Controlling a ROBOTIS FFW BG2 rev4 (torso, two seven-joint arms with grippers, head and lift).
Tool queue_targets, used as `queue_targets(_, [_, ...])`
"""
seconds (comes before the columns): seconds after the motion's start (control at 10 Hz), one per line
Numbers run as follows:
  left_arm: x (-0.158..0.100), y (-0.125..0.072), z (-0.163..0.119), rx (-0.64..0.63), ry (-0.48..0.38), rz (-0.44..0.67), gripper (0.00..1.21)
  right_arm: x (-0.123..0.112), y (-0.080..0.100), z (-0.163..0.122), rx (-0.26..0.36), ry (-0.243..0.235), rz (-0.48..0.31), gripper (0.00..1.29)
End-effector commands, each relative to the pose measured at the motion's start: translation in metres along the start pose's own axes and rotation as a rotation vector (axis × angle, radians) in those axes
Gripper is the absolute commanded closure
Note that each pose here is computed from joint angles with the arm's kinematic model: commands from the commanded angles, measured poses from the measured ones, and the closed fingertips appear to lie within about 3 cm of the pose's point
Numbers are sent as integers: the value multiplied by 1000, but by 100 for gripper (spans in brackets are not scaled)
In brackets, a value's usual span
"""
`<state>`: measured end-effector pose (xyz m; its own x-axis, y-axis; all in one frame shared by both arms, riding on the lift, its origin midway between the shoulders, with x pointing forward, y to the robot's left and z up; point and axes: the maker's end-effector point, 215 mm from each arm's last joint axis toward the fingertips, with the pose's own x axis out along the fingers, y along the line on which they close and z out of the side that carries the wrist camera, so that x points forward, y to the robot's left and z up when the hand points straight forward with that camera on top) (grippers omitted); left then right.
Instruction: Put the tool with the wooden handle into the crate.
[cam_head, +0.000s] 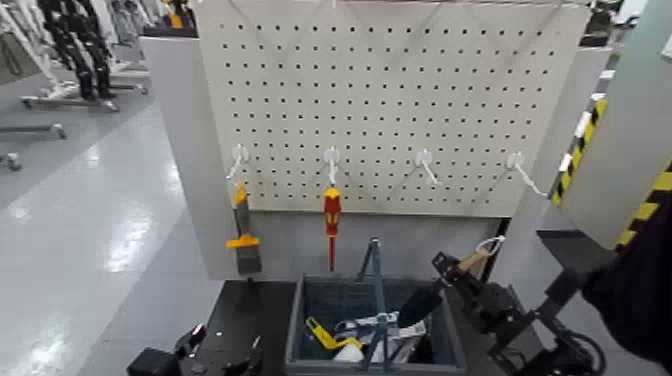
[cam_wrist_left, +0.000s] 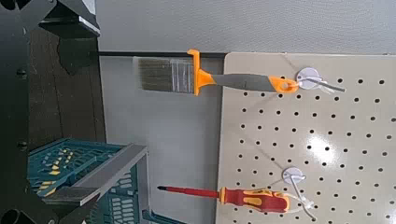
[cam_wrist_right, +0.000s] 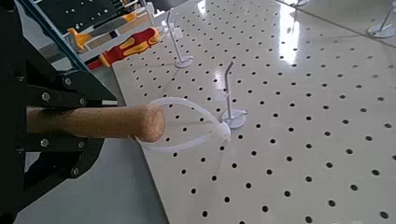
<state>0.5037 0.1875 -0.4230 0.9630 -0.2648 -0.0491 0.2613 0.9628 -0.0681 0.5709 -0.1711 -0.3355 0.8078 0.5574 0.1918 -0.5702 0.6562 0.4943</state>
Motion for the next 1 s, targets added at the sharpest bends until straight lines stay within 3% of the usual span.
queue_targets(0.1, [0,0,0,-4,-1,1,11,9,8,-26,36,38,-9,119])
queue_targets(0.6, [-1,1,-1,-13,0,3,11,16,16,-46,96,70,-22,115])
queue_targets(0.7, [-1,1,-1,-13,1,3,11,16,16,-48,102,77,-25,91])
queue_targets(0.8, [-1,1,-1,-13,-1,3,11,15,12,-43,89,76,-33,45])
queue_targets(0.9, [-2,1,-1,-15,0,2,11,13,9,-38,66,76,-43,15])
queue_targets(1.0, [-2,1,-1,-16,0,3,11,11,5,-31,47,71,-58,10])
